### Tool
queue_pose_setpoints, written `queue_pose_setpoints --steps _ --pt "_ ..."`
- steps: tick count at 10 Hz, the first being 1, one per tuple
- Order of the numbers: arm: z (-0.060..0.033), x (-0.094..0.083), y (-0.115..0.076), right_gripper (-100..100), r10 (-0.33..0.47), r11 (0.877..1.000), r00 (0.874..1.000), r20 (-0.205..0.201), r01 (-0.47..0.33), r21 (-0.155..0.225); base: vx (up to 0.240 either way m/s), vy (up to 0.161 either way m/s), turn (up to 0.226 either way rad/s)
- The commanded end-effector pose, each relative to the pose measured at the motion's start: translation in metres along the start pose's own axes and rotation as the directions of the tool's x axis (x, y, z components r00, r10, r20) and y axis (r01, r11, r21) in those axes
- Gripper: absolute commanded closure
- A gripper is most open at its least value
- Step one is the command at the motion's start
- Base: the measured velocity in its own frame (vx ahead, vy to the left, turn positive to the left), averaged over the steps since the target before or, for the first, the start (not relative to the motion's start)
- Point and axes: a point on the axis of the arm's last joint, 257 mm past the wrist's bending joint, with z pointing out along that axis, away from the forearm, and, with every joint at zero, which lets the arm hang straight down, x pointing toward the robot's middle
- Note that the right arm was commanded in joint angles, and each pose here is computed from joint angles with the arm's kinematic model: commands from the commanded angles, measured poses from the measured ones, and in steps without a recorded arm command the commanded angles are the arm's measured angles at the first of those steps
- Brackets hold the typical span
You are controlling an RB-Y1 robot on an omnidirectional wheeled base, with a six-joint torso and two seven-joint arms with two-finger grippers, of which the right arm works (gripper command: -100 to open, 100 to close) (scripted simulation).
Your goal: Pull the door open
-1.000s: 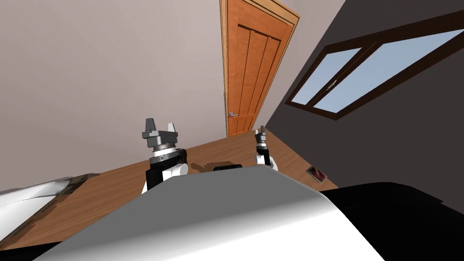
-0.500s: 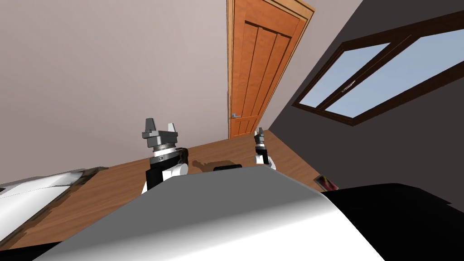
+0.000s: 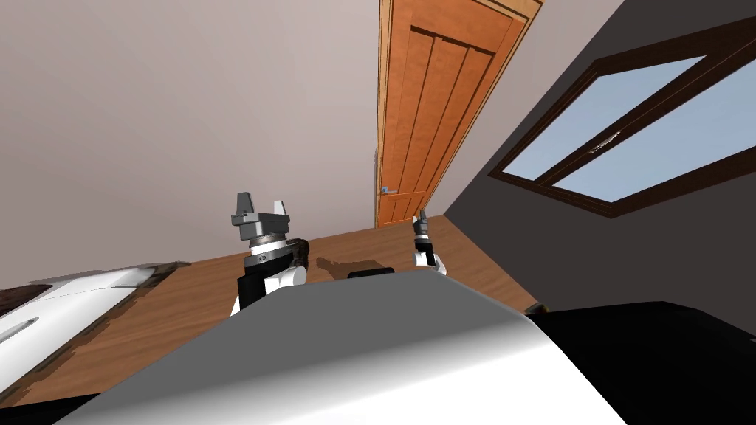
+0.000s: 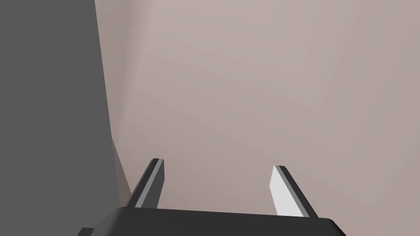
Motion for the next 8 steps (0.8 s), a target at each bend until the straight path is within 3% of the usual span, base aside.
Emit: queue_pose_setpoints --steps 1,8 --pt "-0.0008 -0.001 -0.012 -100 0.001 1.000 1.000 0.004 -0.001 0.019 0.108 -0.033 0.120" --pt "-0.0058 -0.009 -0.061 -100 0.002 0.995 1.000 0.023 -0.004 0.102 0.089 -0.040 0.118"
